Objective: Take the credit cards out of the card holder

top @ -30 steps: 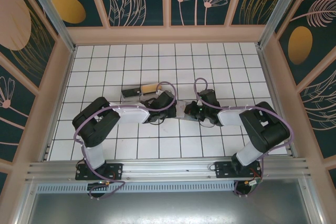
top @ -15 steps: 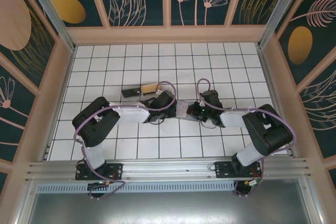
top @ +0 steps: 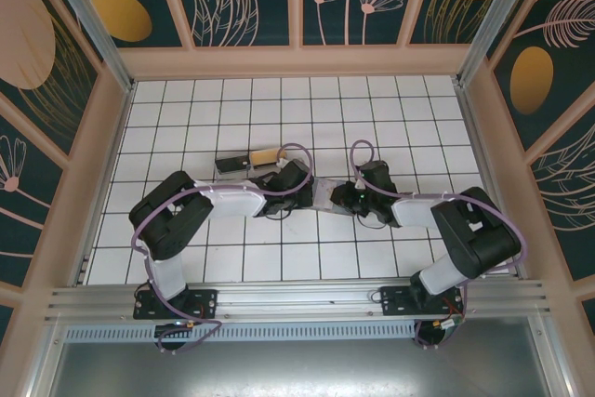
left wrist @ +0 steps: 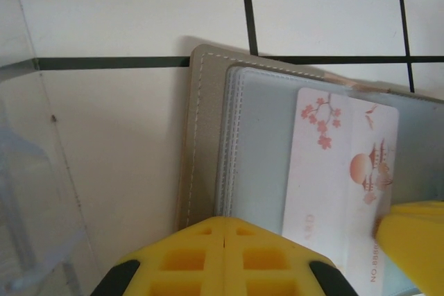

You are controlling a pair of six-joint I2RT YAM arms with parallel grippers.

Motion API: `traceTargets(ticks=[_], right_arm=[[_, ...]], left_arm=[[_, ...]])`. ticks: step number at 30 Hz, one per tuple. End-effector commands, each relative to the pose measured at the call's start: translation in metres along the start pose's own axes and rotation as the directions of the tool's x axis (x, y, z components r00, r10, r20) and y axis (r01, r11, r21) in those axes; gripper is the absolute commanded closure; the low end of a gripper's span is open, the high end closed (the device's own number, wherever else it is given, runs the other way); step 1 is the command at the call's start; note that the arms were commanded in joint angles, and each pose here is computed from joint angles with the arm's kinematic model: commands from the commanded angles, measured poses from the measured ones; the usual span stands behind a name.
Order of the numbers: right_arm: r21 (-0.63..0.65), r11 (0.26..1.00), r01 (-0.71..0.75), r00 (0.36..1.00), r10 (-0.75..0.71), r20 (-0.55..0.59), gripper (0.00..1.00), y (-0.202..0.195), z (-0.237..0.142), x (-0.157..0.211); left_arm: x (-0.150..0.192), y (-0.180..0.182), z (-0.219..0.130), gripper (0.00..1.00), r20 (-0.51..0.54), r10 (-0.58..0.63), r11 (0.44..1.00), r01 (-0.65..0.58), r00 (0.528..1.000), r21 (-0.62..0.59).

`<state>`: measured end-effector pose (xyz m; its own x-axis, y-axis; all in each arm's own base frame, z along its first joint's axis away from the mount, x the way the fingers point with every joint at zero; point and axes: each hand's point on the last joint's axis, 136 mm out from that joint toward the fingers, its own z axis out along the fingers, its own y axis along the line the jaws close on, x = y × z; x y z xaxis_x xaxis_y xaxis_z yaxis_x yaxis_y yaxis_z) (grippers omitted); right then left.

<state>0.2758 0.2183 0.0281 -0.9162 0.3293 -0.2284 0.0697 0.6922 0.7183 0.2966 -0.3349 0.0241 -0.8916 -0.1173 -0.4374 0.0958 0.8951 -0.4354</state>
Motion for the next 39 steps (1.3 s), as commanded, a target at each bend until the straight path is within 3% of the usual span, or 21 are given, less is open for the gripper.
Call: traceTargets(ticks=[1, 10, 31, 36, 39], right_arm=[[-0.026, 1.0, -0.002, 1.0, 0.002, -0.015, 0.82, 0.001, 0.004, 0.002], [0.028, 1.0, -0.008, 1.0, 0.008, 0.016, 1.0, -0.011, -0.006, -0.003], [0.085, 0.996, 0.007, 0.993, -0.016, 0.113, 1.0, -0.039, -0.066, -0.014], [0.058, 0.996, 0.067, 0.984, -0.076, 0.164, 1.0, -0.018, -0.083, -0.025], [0.057, 0.991, 0.119, 0.972, -0.128, 0.199, 1.0, -0.003, -0.094, -0.034]], left_arm=[[0.008, 0.006, 0.007, 0.92, -0.044, 0.004, 1.0, -0.005, 0.999, -0.029], [0.008, 0.008, 0.005, 0.93, -0.04, 0.005, 0.999, -0.006, 0.999, -0.04], [0.003, 0.003, -0.001, 0.92, -0.024, 0.002, 1.0, -0.002, 1.0, -0.026], [-0.014, -0.016, -0.019, 0.78, 0.021, 0.015, 0.999, -0.016, 1.0, 0.031], [-0.032, -0.03, -0.042, 0.57, 0.078, 0.022, 0.997, -0.028, 0.997, 0.075]])
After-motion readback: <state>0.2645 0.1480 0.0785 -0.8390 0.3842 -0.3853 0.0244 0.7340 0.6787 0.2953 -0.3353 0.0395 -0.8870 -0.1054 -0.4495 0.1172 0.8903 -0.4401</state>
